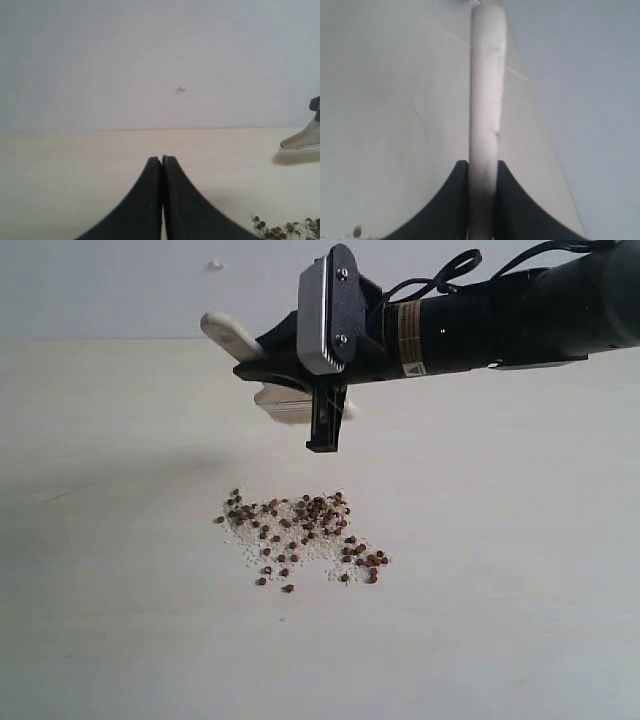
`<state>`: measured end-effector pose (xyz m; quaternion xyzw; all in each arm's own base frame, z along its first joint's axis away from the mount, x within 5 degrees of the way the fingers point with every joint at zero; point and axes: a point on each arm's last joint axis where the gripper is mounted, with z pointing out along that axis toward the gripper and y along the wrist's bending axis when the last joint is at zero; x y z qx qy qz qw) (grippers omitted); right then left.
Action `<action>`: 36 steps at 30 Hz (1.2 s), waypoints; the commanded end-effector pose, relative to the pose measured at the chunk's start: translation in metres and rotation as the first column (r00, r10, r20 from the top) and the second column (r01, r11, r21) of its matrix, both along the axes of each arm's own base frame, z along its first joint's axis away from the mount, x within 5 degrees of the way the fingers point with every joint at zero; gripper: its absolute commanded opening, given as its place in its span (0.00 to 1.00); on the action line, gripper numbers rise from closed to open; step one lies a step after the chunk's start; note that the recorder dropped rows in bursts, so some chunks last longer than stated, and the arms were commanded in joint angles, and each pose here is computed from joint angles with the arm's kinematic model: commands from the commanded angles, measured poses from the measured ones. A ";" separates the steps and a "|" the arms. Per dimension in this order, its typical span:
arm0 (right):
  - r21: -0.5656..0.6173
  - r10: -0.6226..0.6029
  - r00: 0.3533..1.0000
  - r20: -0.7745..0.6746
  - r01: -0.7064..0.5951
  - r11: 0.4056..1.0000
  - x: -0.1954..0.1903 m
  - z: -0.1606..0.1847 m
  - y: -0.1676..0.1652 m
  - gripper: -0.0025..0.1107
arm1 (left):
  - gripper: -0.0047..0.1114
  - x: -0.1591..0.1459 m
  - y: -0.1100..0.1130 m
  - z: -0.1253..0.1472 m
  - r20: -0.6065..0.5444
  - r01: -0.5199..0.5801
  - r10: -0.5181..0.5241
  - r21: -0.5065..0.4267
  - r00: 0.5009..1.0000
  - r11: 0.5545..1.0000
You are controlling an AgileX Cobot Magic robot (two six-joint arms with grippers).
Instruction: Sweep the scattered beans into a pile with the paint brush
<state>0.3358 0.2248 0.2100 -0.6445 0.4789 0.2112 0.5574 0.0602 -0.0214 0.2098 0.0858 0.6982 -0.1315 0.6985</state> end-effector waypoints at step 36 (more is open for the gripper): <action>0.028 0.378 0.881 -0.285 -0.387 0.922 0.050 -0.062 0.042 0.02 | 0.04 -0.001 0.000 -0.001 0.005 0.006 -0.006 0.003 1.000 1.000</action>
